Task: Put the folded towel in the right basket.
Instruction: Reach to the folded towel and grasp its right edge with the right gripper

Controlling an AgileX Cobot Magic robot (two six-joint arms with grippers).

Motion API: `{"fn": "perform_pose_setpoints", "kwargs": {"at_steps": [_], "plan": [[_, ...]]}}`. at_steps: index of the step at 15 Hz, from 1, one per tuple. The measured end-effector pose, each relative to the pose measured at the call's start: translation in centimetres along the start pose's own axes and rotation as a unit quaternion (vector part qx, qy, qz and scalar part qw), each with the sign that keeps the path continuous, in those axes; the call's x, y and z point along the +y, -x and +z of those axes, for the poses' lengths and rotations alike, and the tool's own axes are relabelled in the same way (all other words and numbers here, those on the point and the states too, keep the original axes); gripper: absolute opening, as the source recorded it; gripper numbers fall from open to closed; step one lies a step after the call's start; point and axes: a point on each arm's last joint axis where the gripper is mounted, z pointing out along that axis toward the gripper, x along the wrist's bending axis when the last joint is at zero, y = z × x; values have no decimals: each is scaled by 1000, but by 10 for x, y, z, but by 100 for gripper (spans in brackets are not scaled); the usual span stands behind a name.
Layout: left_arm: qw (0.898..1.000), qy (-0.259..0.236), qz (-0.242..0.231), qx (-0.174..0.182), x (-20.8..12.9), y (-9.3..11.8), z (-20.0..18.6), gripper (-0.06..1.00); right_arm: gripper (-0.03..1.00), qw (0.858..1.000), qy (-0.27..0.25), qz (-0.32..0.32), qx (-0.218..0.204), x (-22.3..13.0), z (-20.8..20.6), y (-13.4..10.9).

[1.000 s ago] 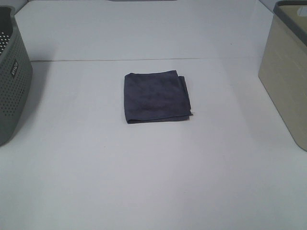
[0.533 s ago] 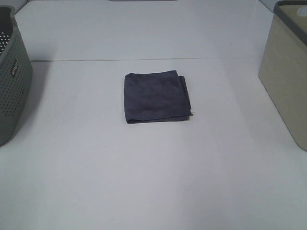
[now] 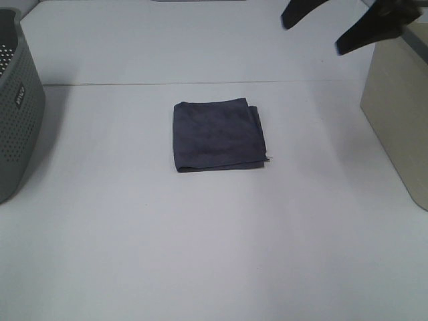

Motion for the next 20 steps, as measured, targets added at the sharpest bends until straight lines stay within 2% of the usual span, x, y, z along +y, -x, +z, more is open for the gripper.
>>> {"fn": "perform_pose_setpoints", "kwargs": {"at_steps": [2, 4, 8, 12, 17, 18, 20], "plan": [[1000, 0, 0, 0, 0, 0, 0, 99, 98, 999, -31, 15, 31, 18, 60, 21], [1000, 0, 0, 0, 0, 0, 0, 99, 98, 998, -44, 22, 40, 31, 105, 41], [1000, 0, 0, 0, 0, 0, 0, 99, 98, 997, -59, 28, 36, 45, 172, 75], [1000, 0, 0, 0, 0, 0, 0, 99, 98, 994, -99, 40, 19, 29, 212, 98], [1000, 0, 0, 0, 0, 0, 0, 99, 97, 993, -101, 59, 35, 27, 227, 95], [1000, 0, 0, 1, 0, 0, 0, 99, 96, 992, -99, 65, 41, 25, 234, 88], [1000, 0, 0, 1, 0, 0, 0, 99, 89, 990, -104, 67, 60, 18, 259, 60]]}}
